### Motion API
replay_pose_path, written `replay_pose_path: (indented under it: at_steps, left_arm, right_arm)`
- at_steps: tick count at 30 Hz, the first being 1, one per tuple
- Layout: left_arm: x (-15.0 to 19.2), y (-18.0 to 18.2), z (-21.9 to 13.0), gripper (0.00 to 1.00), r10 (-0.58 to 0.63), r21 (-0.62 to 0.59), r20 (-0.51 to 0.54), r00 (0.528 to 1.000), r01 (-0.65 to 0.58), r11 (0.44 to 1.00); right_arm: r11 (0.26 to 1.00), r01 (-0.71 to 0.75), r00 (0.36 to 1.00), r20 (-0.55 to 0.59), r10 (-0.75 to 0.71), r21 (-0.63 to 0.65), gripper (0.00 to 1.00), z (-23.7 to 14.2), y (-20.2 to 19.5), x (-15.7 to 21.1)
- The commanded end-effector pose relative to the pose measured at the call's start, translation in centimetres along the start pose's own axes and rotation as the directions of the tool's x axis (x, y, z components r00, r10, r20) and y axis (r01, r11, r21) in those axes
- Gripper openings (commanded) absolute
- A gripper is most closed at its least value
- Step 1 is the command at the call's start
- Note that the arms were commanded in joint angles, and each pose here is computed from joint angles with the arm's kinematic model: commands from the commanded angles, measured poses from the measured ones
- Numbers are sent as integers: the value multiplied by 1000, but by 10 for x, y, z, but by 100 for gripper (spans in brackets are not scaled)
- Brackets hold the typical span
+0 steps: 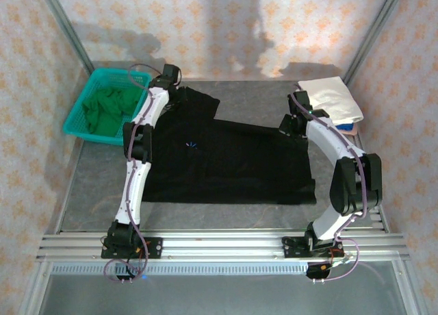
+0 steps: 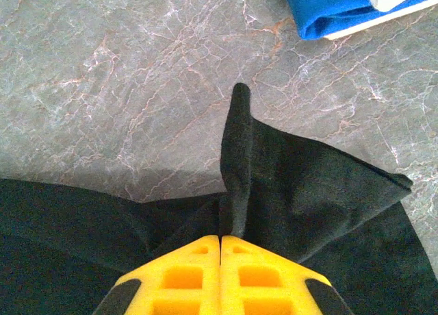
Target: Fold and stack the t-shirts
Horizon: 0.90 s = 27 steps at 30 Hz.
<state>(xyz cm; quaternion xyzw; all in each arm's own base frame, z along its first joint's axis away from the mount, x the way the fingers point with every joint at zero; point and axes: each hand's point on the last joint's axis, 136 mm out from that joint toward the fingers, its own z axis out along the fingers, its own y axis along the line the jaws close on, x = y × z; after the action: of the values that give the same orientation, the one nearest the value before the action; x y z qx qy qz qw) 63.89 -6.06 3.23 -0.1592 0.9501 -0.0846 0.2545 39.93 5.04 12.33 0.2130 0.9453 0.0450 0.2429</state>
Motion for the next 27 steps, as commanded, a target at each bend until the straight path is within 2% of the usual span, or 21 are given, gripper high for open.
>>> replay_pose_path:
  at_steps: [1, 7, 9, 13, 15, 22, 23, 24, 25, 27]
  left_arm:
    - [-10, -14, -58, 0, 27, 54, -5, 1000, -26, 998]
    - [-2, -24, -132, 0, 40, 130, 34, 999, -44, 991]
    - [20, -25, -155, 0, 51, 174, 44, 998, -58, 983]
    - [80, 2, -195, 0, 25, 181, 81, 996, -39, 983]
    - [109, 12, -203, 0, 28, 188, 96, 995, -46, 981]
    - [202, 49, -196, 0, 16, 83, 45, 999, -20, 996]
    - [216, 51, -194, 0, 14, 84, 24, 1000, -16, 996]
    - [225, 53, -193, 2, 8, 90, 11, 1000, -9, 996]
    - [235, 58, -191, 16, -10, 84, 0, 1000, 10, 996]
    - [245, 64, -192, 27, -19, 74, -11, 1000, 20, 997]
  right_arm:
    - [999, 5, 1000, 13, -6, 48, 0, -8, -8, -3]
    - [995, -12, 1000, 0, 12, 98, 0, -15, -22, 5]
    - [992, -39, 999, -24, 42, 117, 0, -16, -31, 19]
    - [976, -79, 995, -40, 89, 201, 0, -12, -62, 50]
    - [966, -96, 993, -38, 108, 241, 0, -12, -74, 58]
    - [971, -143, 980, -108, 166, 193, 0, -4, -79, 96]
    - [971, -141, 978, -125, 167, 191, 3, -4, -80, 101]
    - [970, -142, 976, -137, 170, 196, 7, -4, -82, 106]
    - [969, -140, 974, -147, 172, 206, 10, -5, -85, 111]
    - [968, -145, 974, -144, 177, 205, 15, -10, -87, 113]
